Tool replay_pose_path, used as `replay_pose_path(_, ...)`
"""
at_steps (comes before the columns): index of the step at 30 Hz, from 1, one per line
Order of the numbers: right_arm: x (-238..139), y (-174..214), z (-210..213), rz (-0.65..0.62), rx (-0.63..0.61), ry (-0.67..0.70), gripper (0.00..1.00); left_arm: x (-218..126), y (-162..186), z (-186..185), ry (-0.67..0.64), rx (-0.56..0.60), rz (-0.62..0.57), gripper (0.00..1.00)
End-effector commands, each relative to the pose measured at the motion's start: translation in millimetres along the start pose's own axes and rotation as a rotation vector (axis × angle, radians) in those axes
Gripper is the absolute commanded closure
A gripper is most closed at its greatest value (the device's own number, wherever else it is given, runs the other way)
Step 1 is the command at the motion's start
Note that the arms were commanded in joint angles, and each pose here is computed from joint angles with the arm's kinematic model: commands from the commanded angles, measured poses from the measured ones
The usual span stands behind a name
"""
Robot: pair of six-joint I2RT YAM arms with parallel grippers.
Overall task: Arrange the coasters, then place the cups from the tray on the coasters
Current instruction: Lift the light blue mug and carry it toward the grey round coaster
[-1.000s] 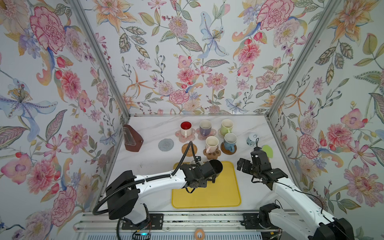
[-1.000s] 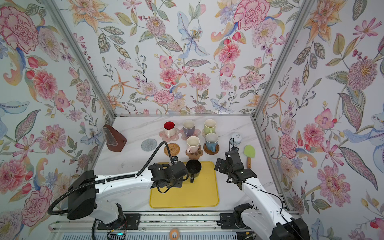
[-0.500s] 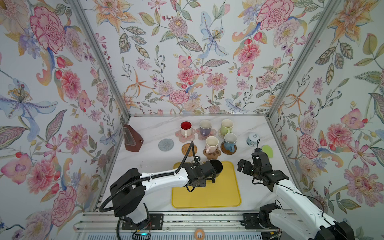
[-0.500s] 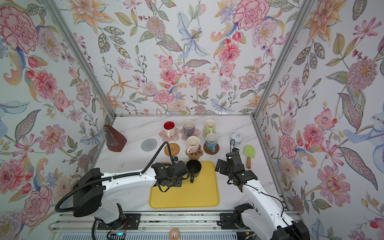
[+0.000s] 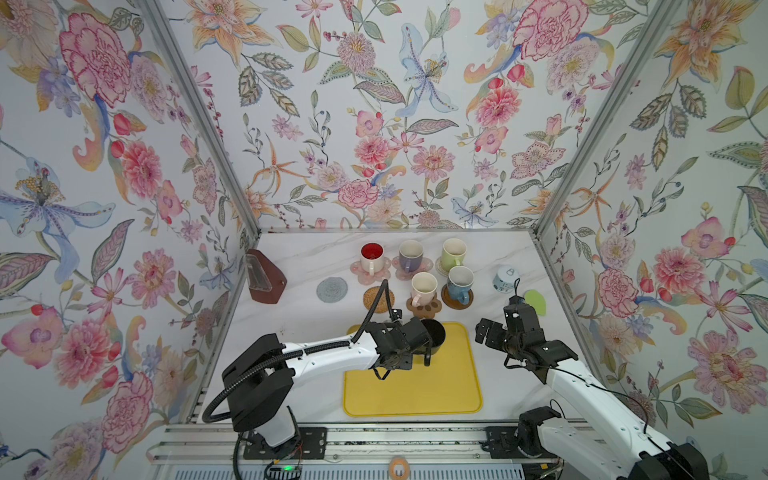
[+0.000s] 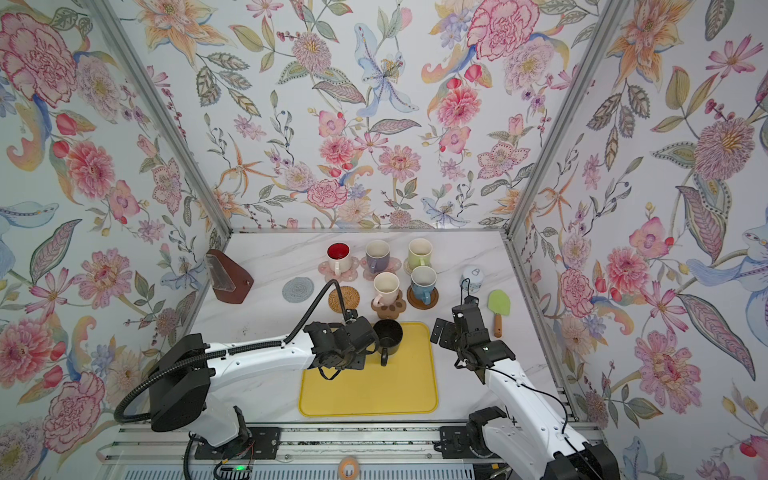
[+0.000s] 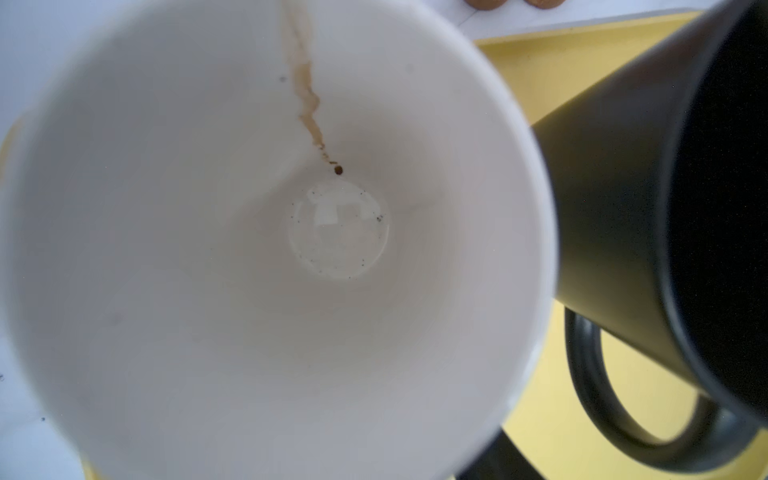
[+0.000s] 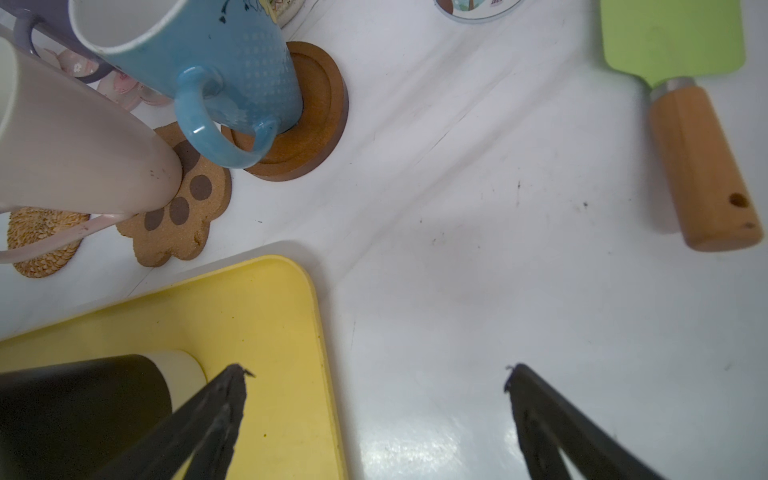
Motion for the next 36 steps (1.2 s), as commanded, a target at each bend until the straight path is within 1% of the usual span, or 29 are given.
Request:
replay_pose_path(1, -1.0, 2.1, -2.3, 0.003, -0.01, 0.001, 0.01, 1.1, -7.7, 2.2, -0.021, 0.008, -0.013, 0.52)
replay_pose_path(12, 0.2, 1.9, -2.5, 0.01, -0.013, 0.003, 0.01, 2.5, -9.6, 17.4, -0.077, 0.028, -0.024, 0.59)
replay_pose_path(14, 0.4, 1.6, -2.4, 0.01, -0.012, 0.003, 0.01, 2.2, -8.7, 19.2, -0.08, 0.031, -0.024, 0.64)
replay_pose_path(17, -0.3, -0.5, -1.7, 0.006, -0.011, 0.0, 0.01, 1.2, -8.2, 21.4, -0.083, 0.034, -0.028, 0.75)
replay_pose_path(22, -0.6, -1.5, -0.8, 0.006, -0.01, -0.003, 0.01, -1.8, -6.9, 23.7, -0.078, 0.033, -0.032, 0.85)
replay_pose_path(24, -0.5, -1.9, -0.7, 0.007, -0.01, -0.004, 0.01, -3.6, -6.5, 25.5, -0.079, 0.029, -0.033, 0.92)
replay_pose_path(27, -0.2, -2.1, -0.2, 0.009, -0.01, -0.006, 0.01, -4.3, -4.8, 28.3, -0.092, 0.03, -0.031, 1.0)
replay_pose_path(31, -0.2, -2.9, 0.8, 0.011, -0.009, -0.009, 0.01, -20.4, -7.6, 33.1, -0.075, 0.016, -0.066, 1.0)
replay_pose_path(36, -2.1, -5.5, 2.0, 0.005, -0.008, -0.013, 0.01, -44.8, -14.9, 43.4, -0.097, 0.02, -0.135, 1.0)
Point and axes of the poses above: each gripper's point midway between its finger pads, its own x axis out along the fingers, its own z axis along the line the jaws close on, y = z × x, the point moved 8 cm from there along -x, back along the fingers, and after that the axes turned 2 degrees about -x, right-handed, at the moved point
